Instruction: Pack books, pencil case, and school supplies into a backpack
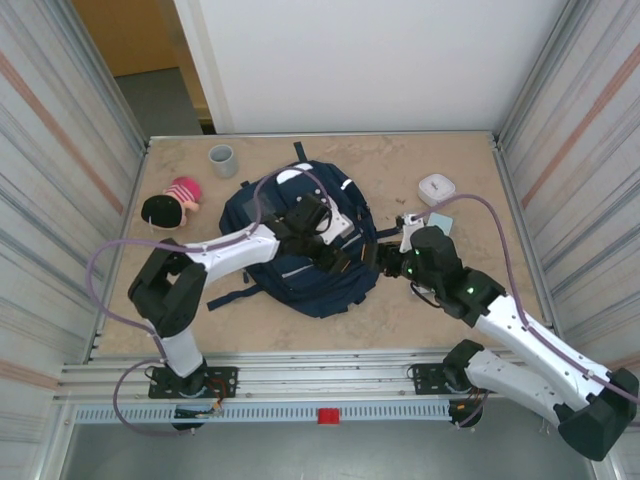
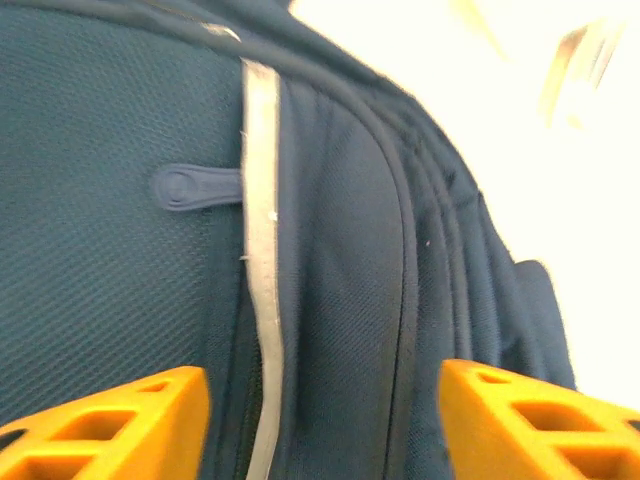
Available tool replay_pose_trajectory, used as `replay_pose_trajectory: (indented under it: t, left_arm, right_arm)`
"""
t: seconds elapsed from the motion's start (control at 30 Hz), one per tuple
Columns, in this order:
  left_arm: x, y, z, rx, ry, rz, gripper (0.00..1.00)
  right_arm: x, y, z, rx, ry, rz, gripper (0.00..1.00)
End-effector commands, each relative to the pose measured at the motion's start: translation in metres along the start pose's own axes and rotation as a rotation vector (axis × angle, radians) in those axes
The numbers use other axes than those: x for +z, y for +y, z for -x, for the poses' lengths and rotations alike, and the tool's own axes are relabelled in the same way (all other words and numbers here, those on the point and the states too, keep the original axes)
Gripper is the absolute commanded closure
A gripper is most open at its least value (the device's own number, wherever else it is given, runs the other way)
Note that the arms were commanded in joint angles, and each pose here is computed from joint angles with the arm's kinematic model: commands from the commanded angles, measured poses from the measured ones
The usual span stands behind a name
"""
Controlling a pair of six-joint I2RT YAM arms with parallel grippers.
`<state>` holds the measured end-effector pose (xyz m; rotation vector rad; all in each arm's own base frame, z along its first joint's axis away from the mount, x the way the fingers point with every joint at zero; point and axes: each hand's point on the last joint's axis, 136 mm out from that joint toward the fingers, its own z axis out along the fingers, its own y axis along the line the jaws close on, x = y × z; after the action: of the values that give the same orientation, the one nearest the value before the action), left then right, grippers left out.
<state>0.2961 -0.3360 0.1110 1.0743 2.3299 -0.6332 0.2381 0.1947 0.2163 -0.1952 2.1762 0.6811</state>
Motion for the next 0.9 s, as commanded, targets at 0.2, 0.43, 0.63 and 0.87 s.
replay_pose_trajectory:
  t: [0.2, 0.43, 0.63, 0.87]
  left_arm:
    - [-0.13, 0.06, 0.024, -0.381, -0.313, 0.121, 0.22]
    - [-0.16, 0.095, -0.043, -0.667, -0.353, 0.184, 0.21]
    - [-0.166, 0.109, -0.08, -0.792, -0.39, 0.221, 0.21]
    - [-0.159, 0.116, -0.104, -0.884, -0.381, 0.225, 0.21]
  right_arm:
    - [0.018, 0.085, -0.064, -0.712, 0.354, 0.277, 0.27]
    - [0.068, 0.098, -0.115, -0.934, 0.518, 0.285, 0.17]
    - [0.105, 0.077, -0.139, -1.078, 0.586, 0.21, 0.17]
    - [0.119, 0.059, -0.171, -1.182, 0.683, 0.199, 0.34]
